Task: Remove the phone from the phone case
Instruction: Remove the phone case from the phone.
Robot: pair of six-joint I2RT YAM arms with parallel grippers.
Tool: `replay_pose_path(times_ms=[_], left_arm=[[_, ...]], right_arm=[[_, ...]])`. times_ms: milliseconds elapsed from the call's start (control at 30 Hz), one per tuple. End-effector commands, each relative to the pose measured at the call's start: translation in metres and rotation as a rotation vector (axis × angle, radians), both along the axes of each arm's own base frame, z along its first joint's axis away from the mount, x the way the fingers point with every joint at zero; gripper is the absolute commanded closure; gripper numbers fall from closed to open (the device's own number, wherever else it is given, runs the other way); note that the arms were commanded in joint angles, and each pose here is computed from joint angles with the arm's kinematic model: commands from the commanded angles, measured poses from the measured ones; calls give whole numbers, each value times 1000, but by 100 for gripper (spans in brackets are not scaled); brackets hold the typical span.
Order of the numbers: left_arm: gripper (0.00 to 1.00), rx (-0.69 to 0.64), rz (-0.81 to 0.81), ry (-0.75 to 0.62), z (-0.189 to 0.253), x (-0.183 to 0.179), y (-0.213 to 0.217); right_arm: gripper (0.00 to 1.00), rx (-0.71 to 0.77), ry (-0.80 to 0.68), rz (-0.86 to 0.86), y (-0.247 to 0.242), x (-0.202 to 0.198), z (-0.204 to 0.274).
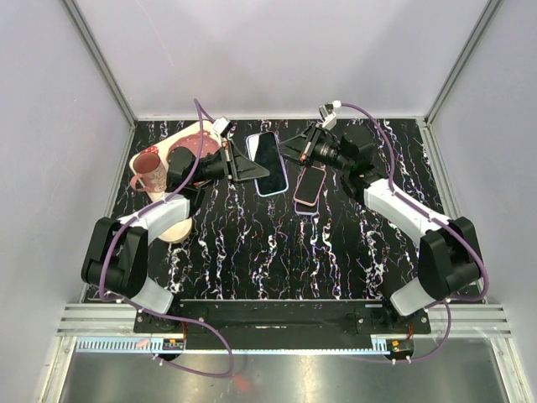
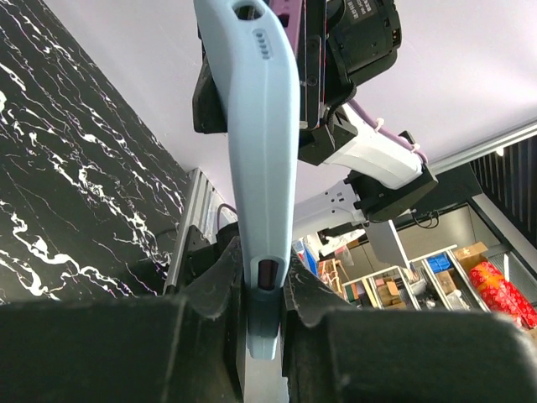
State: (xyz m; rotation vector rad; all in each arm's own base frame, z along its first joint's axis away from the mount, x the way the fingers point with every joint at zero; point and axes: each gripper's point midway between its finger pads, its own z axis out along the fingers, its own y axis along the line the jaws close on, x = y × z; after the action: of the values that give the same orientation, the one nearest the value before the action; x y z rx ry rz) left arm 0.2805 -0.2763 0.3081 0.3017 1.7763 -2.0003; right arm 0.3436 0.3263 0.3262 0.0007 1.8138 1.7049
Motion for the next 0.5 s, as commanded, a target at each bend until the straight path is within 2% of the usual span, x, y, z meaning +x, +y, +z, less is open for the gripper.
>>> replay_pose_path(times_ms=[0, 133, 167, 200, 233, 267, 300, 367, 400, 467], left_arm=[[100, -20, -130, -130, 29, -37, -32], [100, -15, -131, -125, 28, -37, -32], [95, -14, -128, -122, 28, -36, -32], [89, -12, -128, -117, 27, -36, -32], [75, -11, -123, -115, 26, -35, -31], [49, -8, -118, -118, 25, -33, -30], [39, 3, -115, -102, 22, -33, -30], [27, 23, -89, -127, 19, -29, -28], [19, 52, -83, -91, 13, -27, -28], [15, 83, -53, -131, 11, -24, -27]], right_arm=[[100, 36, -85, 380, 47, -106, 27], [100, 16, -73, 331, 39, -104, 28], [100, -18, -58, 312, 38, -103, 21], [100, -43, -50, 258, 36, -95, 17], [100, -64, -60, 221, 31, -94, 20], [100, -138, -44, 183, 26, -91, 9], [100, -176, -46, 103, 21, -80, 6], [100, -271, -41, 29, 5, -78, -1], [100, -304, -44, -37, -2, -70, -3], [100, -355, -53, -91, -15, -69, -4]])
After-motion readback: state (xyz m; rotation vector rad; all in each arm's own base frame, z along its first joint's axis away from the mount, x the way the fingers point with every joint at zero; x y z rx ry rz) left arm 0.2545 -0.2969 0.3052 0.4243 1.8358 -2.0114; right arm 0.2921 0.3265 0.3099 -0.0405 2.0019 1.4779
